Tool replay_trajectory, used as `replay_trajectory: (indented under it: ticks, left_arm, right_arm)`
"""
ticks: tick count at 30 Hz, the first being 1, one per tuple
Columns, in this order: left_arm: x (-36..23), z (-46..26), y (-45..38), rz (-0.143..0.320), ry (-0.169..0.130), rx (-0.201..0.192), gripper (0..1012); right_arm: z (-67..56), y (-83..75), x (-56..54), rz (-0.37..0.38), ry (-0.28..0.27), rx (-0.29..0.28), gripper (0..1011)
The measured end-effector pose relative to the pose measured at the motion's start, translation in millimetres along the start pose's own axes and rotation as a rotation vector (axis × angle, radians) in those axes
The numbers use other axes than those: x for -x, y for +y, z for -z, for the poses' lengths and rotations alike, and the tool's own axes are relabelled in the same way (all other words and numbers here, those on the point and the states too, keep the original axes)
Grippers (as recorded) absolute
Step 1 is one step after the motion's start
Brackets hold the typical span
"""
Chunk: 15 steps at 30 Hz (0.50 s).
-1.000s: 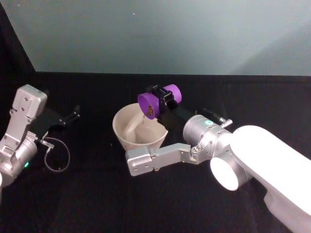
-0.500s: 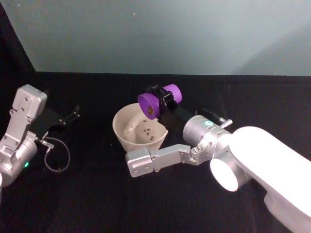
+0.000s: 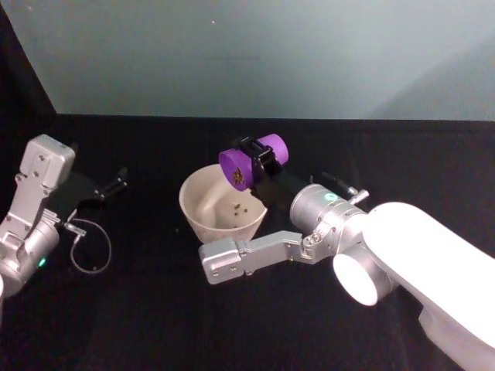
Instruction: Pick up the cup and pour the mung beans from the cup into the bowl.
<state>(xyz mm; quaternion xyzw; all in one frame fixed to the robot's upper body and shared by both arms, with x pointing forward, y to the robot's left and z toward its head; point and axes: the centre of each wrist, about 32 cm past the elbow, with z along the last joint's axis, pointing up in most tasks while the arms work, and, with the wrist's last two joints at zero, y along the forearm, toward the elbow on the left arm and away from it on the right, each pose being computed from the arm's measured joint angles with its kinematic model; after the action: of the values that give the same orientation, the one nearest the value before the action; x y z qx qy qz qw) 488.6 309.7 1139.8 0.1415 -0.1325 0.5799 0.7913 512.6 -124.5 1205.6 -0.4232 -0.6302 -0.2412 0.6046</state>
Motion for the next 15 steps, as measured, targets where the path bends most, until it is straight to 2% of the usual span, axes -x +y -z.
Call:
replay_trajectory:
  ticks: [15]
  left_arm:
    - [0.0, 0.0, 0.0, 0.0, 0.0, 0.0, 1000]
  right_arm:
    - [0.2, 1.5, 1.4, 0.002, -0.021, 0.001, 723]
